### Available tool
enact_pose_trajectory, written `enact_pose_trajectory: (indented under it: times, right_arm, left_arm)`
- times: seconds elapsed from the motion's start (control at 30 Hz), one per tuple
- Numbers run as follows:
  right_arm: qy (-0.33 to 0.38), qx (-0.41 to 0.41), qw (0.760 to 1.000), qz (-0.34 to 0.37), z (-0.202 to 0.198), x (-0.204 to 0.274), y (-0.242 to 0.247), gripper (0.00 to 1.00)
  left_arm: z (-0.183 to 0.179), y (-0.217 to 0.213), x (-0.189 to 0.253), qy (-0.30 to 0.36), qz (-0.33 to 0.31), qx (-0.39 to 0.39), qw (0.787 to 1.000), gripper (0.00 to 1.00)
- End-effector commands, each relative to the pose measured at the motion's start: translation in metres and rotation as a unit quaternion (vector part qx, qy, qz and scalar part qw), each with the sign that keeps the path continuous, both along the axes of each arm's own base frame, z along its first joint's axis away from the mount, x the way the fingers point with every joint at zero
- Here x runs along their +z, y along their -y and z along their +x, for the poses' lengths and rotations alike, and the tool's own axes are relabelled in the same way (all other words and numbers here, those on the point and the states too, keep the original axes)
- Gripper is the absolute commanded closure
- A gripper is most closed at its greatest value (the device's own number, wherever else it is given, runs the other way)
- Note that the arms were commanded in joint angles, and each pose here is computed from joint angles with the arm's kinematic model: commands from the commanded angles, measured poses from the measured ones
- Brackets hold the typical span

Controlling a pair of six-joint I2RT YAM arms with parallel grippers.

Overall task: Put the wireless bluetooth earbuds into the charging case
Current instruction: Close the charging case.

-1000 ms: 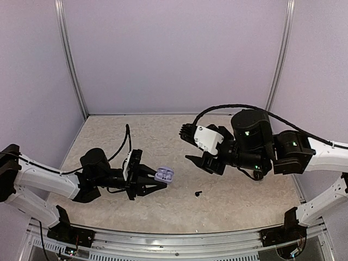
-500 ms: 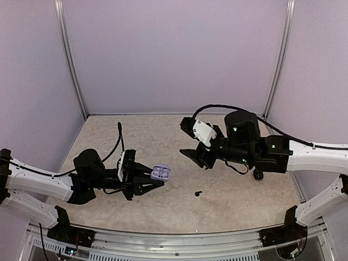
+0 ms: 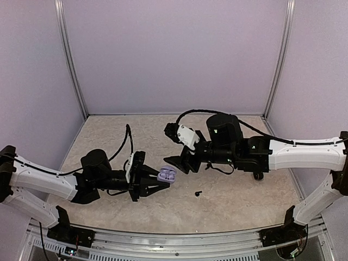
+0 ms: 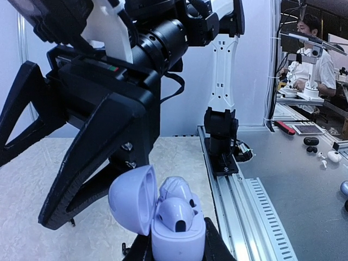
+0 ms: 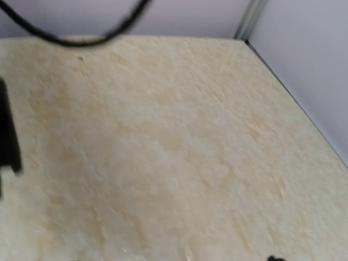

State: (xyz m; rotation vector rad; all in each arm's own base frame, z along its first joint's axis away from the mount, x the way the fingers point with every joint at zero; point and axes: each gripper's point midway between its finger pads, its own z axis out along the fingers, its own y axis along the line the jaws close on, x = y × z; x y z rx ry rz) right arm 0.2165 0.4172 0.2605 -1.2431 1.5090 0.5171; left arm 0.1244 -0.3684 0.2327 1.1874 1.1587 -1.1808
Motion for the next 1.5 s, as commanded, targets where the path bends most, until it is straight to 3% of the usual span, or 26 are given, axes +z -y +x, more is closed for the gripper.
enact_pose_trajectory:
  times: [0.0,0.87,1.47]
  right_arm:
    - [-0.001,0.025,0.999,0.037,-0.003,0.022,-0.013,0.25]
    - [0.055,0.046,0.997,-0.010,-0.038,0.008,-0.039,0.21]
    - [0.059,0.056,0.997,-0.002,-0.051,0.017,-0.036,0.20]
  left_arm:
    - [0.006,0.007,0.011,-0.005,-0.017,0.007,1.000,1.00]
    - [0.040,0.001,0.006,-0.067,-0.022,0.062,0.996,1.00]
    - [0.066,-0.011,0.003,-0.085,-0.024,0.121,0.989,1.00]
